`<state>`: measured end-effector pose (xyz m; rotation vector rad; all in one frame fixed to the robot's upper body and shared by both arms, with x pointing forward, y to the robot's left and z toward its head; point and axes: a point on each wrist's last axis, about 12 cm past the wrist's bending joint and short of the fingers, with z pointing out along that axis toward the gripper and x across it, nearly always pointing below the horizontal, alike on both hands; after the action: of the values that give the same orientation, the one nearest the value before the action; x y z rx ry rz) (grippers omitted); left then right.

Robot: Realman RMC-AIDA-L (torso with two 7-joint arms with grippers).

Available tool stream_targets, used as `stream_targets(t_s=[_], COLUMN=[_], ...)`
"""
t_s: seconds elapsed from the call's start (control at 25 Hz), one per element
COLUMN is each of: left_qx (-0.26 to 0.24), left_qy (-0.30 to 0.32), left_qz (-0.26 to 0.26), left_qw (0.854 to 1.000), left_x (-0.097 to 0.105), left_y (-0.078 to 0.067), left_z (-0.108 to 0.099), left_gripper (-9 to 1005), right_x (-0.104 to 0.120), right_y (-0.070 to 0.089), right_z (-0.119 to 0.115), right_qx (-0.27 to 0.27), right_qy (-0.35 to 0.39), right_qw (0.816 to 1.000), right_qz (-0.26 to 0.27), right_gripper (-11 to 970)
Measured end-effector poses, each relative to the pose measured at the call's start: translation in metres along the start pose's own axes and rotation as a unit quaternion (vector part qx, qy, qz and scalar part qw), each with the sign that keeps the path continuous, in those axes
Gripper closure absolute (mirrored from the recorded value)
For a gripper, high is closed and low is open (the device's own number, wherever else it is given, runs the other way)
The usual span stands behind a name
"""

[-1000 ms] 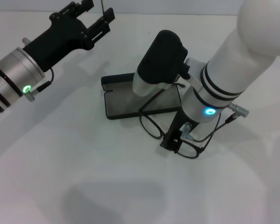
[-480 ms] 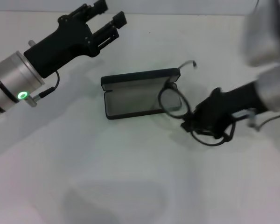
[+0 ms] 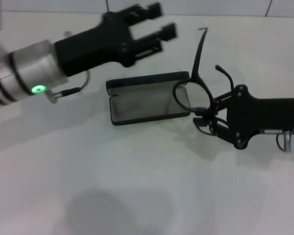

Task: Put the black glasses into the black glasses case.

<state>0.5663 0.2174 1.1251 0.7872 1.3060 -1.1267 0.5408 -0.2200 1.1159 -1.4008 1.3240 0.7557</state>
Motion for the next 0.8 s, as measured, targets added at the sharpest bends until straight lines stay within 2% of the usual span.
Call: stream_targets(t_s=[0.16,0.4,0.8], left_qx=[0.046,0.086,0.104], left_qy=[0.039,0.088,0.189], left_qz=[-0.004,-0.020,-0.062], left_qw=[0.998,0.992,0.975], left_x=[-0.003,-0.007,-0.005], left_y=[0.000,-0.003,0.001], left_z=[0.022,0.038,0.054], left_gripper=[371,371,371], right_x=[0.006,0.007,0.003], right_y=[0.004,0.007,0.013], right_z=[0.002,0.004,0.003], right_qx=[-0.003,-0.008,-0.021], right_qy=[-0.001,-0.005,-0.025], right_qw=[0.999,0.997,0.991], right_qz=[-0.044,-0.082,-0.126], right_gripper=[843,843,843])
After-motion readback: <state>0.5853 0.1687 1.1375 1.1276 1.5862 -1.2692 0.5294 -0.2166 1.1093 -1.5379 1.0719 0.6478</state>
